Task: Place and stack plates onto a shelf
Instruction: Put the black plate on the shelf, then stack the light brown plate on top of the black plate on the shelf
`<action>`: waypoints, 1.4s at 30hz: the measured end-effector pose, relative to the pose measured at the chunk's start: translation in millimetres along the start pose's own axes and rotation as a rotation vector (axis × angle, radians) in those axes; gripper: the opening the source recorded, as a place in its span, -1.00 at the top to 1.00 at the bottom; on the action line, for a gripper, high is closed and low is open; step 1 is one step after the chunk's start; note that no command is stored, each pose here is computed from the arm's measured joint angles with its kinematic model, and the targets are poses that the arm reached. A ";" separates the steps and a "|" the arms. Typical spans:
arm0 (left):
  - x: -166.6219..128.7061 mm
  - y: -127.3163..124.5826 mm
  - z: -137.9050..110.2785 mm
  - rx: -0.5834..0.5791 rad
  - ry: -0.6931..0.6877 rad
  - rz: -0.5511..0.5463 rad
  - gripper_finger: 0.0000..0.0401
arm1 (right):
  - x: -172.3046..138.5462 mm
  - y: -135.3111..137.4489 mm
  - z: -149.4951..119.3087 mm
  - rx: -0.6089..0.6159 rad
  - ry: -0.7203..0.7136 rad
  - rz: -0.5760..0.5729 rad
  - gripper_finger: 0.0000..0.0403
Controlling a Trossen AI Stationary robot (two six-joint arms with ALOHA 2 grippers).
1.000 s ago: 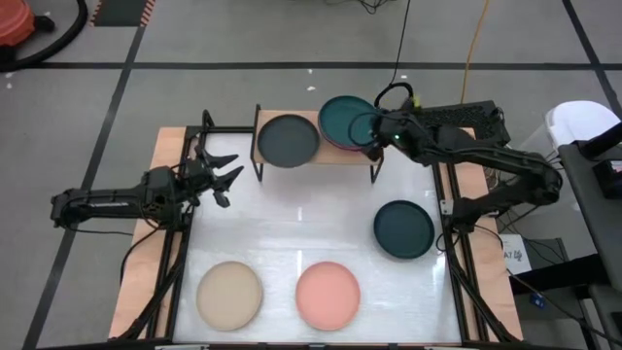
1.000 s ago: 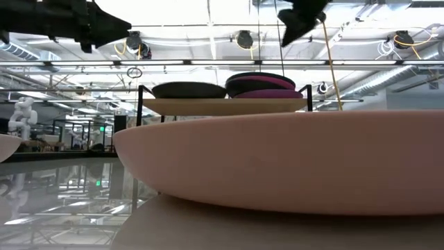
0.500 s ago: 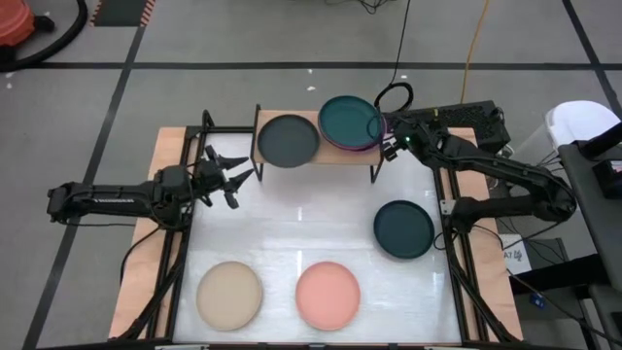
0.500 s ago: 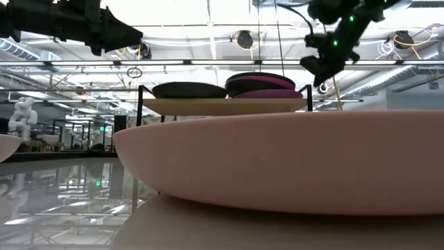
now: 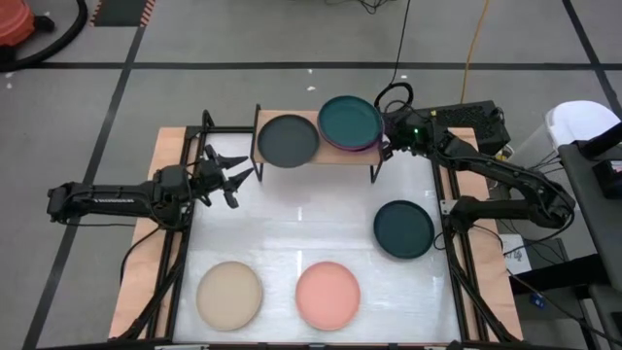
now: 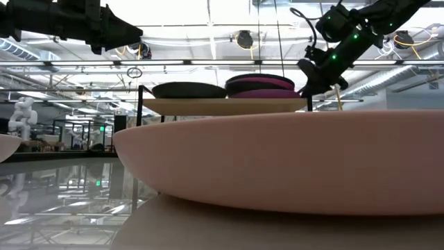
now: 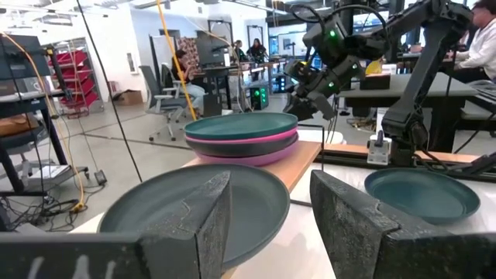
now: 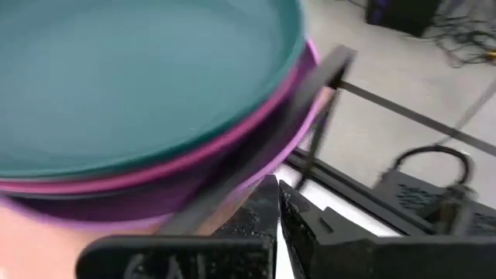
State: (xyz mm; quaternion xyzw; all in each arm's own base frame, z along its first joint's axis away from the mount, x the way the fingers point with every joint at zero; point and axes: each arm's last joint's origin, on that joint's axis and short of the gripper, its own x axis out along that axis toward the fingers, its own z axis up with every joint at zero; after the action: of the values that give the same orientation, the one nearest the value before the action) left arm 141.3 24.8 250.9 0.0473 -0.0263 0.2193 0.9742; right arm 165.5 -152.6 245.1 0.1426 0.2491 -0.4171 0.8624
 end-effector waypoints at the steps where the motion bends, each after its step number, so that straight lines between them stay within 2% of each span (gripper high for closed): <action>1: 0.0 0.0 0.0 0.000 0.000 0.000 0.10 | 0.0 0.5 0.5 0.003 -0.005 0.012 1.00; 18: 0.0 0.0 0.0 0.003 0.000 0.000 0.10 | -0.2 4.4 2.0 0.021 -0.007 0.138 1.00; 26: 0.0 -0.1 -0.5 0.004 0.005 -0.001 0.10 | -6.0 -0.6 4.2 0.018 -0.047 -0.017 1.00; 31: -0.1 -0.3 -2.9 -0.003 0.029 -0.003 0.10 | -20.1 -2.5 10.1 0.027 -0.117 -0.031 1.00; 35: -0.2 -0.5 -4.9 -0.017 0.049 -0.005 0.10 | -38.9 2.3 18.5 0.027 -0.225 0.056 1.00; 39: -0.2 -1.1 -4.9 -0.024 0.048 -0.021 0.10 | -55.6 14.0 20.1 0.002 -0.381 0.262 1.00; 42: -0.8 -3.2 -5.2 -0.036 0.058 -0.039 0.10 | -60.0 23.6 7.1 -0.015 -0.491 0.380 1.00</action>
State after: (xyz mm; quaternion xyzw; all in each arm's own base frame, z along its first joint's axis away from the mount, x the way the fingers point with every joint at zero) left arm 142.1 22.1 245.5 0.0239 -0.0011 0.2013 0.9792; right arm 154.6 -102.5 284.9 0.0754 0.0052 -0.2684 0.9603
